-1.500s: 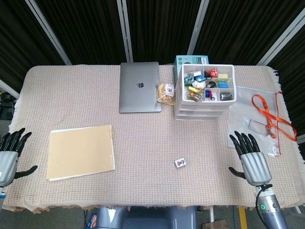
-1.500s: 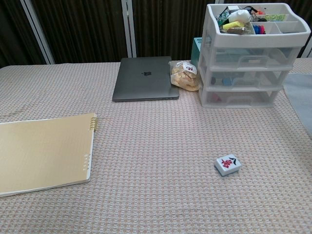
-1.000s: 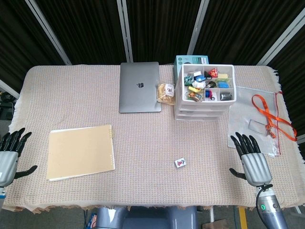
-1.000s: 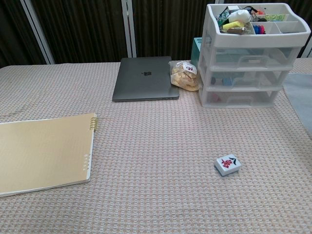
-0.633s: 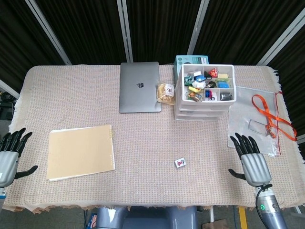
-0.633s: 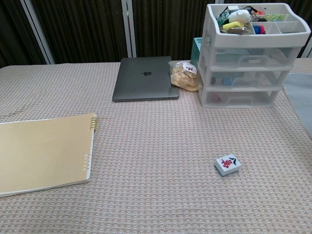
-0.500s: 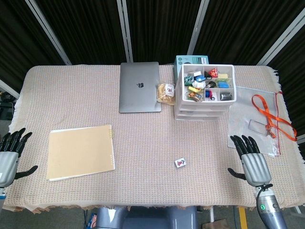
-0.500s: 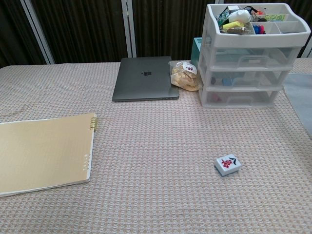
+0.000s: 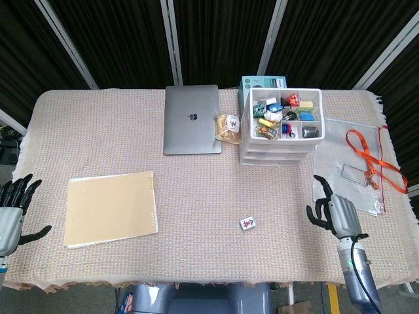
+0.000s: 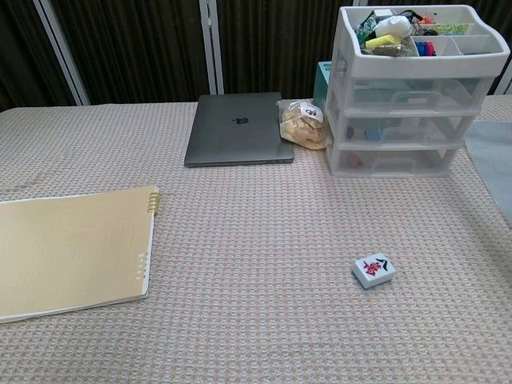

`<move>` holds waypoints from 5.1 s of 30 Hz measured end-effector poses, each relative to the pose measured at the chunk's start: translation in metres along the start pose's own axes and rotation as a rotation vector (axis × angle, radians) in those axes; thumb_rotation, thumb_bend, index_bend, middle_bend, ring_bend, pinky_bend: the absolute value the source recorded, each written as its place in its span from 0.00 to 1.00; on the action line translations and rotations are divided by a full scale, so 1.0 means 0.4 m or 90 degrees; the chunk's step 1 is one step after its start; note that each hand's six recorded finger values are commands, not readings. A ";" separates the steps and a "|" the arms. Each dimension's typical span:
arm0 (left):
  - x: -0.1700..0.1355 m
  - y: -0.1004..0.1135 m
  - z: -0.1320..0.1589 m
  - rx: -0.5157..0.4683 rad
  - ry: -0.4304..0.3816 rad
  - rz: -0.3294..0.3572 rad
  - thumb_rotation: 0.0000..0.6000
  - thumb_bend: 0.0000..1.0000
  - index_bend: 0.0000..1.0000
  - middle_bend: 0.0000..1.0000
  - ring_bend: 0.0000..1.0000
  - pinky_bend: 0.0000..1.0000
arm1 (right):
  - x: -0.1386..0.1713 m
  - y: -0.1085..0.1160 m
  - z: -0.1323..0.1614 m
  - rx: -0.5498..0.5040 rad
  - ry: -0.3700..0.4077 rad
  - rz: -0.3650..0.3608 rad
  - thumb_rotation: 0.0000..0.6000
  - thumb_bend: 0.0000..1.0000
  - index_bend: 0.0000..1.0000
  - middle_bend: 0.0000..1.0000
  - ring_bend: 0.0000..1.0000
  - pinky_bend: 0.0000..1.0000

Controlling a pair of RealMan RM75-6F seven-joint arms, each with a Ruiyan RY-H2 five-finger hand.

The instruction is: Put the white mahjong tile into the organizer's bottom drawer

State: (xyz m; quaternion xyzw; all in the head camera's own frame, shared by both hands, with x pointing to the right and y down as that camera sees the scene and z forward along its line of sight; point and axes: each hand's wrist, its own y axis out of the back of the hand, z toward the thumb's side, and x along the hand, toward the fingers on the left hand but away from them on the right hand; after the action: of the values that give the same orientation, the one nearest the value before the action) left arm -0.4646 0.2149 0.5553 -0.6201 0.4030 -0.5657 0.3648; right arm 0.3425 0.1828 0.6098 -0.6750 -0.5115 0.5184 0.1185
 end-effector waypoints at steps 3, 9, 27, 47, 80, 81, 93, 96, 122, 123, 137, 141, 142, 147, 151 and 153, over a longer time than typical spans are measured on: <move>0.001 0.001 0.000 -0.002 0.000 0.003 1.00 0.15 0.07 0.00 0.00 0.00 | -0.029 -0.021 0.013 -0.089 -0.052 0.035 1.00 0.42 0.12 0.82 0.87 0.74; 0.002 0.002 -0.001 -0.006 -0.001 0.005 1.00 0.15 0.07 0.00 0.00 0.00 | -0.082 -0.084 0.067 -0.256 -0.127 0.107 1.00 0.43 0.12 0.82 0.87 0.74; 0.007 0.003 -0.002 -0.017 0.000 0.002 1.00 0.16 0.07 0.00 0.00 0.00 | -0.204 -0.260 0.162 -0.493 -0.257 0.207 1.00 0.44 0.15 0.82 0.87 0.74; 0.009 0.002 -0.003 -0.024 0.003 -0.003 1.00 0.16 0.07 0.00 0.00 0.00 | -0.282 -0.334 0.161 -0.620 -0.349 0.215 1.00 0.45 0.21 0.82 0.87 0.74; 0.012 0.000 -0.004 -0.035 0.007 -0.013 1.00 0.16 0.08 0.00 0.00 0.00 | -0.372 -0.340 0.151 -0.797 -0.410 0.141 1.00 0.48 0.31 0.82 0.87 0.74; 0.012 0.000 -0.004 -0.035 0.007 -0.013 1.00 0.16 0.08 0.00 0.00 0.00 | -0.373 -0.342 0.154 -0.799 -0.411 0.142 1.00 0.48 0.32 0.82 0.87 0.74; 0.013 0.000 -0.006 -0.037 0.010 -0.013 1.00 0.16 0.08 0.00 0.00 0.00 | -0.371 -0.366 0.178 -0.792 -0.419 0.162 1.00 0.48 0.42 0.82 0.87 0.74; 0.012 0.000 -0.005 -0.038 0.010 -0.014 1.00 0.16 0.08 0.00 0.00 0.00 | -0.363 -0.370 0.176 -0.796 -0.426 0.168 1.00 0.48 0.43 0.82 0.87 0.74; 0.010 0.001 -0.005 -0.032 0.014 -0.007 1.00 0.16 0.09 0.00 0.00 0.00 | -0.224 -0.365 0.178 -0.721 -0.426 0.242 1.00 0.46 0.19 0.82 0.85 0.74; 0.010 0.001 -0.005 -0.032 0.015 -0.007 1.00 0.16 0.09 0.00 0.00 0.00 | -0.219 -0.362 0.178 -0.716 -0.423 0.245 1.00 0.46 0.18 0.82 0.85 0.74; 0.006 0.004 0.000 -0.031 0.007 0.000 1.00 0.16 0.09 0.00 0.00 0.00 | -0.120 -0.305 0.200 -0.635 -0.371 0.282 1.00 0.36 0.17 0.81 0.84 0.74; 0.005 0.005 0.000 -0.031 0.007 0.002 1.00 0.16 0.09 0.00 0.00 0.00 | -0.106 -0.266 0.199 -0.559 -0.322 0.274 1.00 0.33 0.17 0.81 0.83 0.74; 0.005 0.004 0.000 -0.031 0.007 0.002 1.00 0.16 0.09 0.00 0.00 0.00 | -0.104 -0.257 0.197 -0.539 -0.311 0.269 1.00 0.33 0.17 0.81 0.83 0.74; 0.005 0.003 0.000 -0.029 0.008 0.001 1.00 0.16 0.09 0.00 0.00 0.00 | -0.106 -0.207 0.174 -0.409 -0.249 0.229 1.00 0.31 0.19 0.81 0.83 0.74; 0.005 0.003 -0.001 -0.028 0.010 0.000 1.00 0.16 0.09 0.00 0.00 0.00 | -0.107 -0.176 0.147 -0.288 -0.207 0.194 1.00 0.24 0.21 0.81 0.83 0.74; 0.005 0.002 -0.002 -0.027 0.011 -0.001 1.00 0.16 0.09 0.00 0.00 0.00 | -0.104 -0.164 0.130 -0.218 -0.188 0.181 1.00 0.19 0.21 0.81 0.83 0.74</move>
State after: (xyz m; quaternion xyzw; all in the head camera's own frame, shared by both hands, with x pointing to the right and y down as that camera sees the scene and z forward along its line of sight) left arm -0.4654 0.2127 0.5556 -0.6232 0.4175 -0.5625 0.3477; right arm 0.2649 0.1590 0.6566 -0.6674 -0.5033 0.5288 -0.1471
